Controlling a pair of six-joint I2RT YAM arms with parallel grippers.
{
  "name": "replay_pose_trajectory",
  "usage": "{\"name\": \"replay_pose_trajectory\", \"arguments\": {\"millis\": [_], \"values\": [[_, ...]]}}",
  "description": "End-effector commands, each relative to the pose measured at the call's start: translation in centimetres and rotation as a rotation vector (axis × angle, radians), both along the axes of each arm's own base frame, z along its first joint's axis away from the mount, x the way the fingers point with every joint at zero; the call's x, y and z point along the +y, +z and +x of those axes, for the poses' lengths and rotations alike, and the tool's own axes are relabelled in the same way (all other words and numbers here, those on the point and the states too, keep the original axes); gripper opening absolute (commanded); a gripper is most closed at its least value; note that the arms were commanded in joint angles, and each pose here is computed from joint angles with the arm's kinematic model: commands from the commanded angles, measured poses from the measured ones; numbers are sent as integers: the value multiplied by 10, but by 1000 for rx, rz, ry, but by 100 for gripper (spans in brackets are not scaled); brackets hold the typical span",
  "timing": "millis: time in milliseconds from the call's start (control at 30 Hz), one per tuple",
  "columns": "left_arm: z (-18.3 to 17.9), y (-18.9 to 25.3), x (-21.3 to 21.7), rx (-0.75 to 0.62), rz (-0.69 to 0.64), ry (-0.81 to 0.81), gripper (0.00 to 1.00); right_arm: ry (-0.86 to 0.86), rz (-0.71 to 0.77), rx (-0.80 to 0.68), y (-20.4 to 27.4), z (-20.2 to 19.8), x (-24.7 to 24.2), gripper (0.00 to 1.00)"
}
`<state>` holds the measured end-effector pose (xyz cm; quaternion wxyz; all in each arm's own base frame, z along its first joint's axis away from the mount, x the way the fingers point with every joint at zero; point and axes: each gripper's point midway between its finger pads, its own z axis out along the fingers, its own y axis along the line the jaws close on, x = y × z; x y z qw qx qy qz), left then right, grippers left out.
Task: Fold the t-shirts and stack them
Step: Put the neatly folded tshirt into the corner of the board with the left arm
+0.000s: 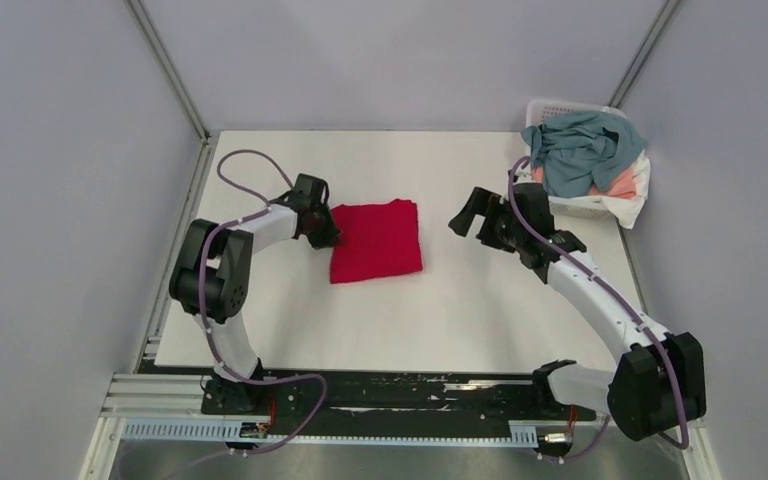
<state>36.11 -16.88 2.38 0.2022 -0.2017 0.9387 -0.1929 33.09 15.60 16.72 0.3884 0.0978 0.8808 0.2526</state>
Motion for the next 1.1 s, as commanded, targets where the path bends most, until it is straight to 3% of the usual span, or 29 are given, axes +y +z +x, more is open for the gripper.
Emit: {"name": "replay_pose_trajectory", "arguments": {"millis": [0, 200, 433, 767, 967, 1067], "values": [[35, -5, 45, -16, 298, -62, 0, -22, -73, -21, 0, -11, -18, 100], [89, 18, 72, -81, 555, -253, 0, -76, -148, -62, 5, -15, -38, 100], [141, 26, 150, -43, 787, -238, 0, -126, -221, -85, 4, -11, -54, 100], [201, 48, 275, -74, 935, -122, 0, -206, -309, -74, -7, -1, -72, 100], [239, 66, 306, -148, 866, -47, 0, -223, -309, -83, -5, 7, -72, 100], [240, 67, 319, -165, 813, -5, 0, -222, -300, -82, -4, 8, -70, 100]]}}
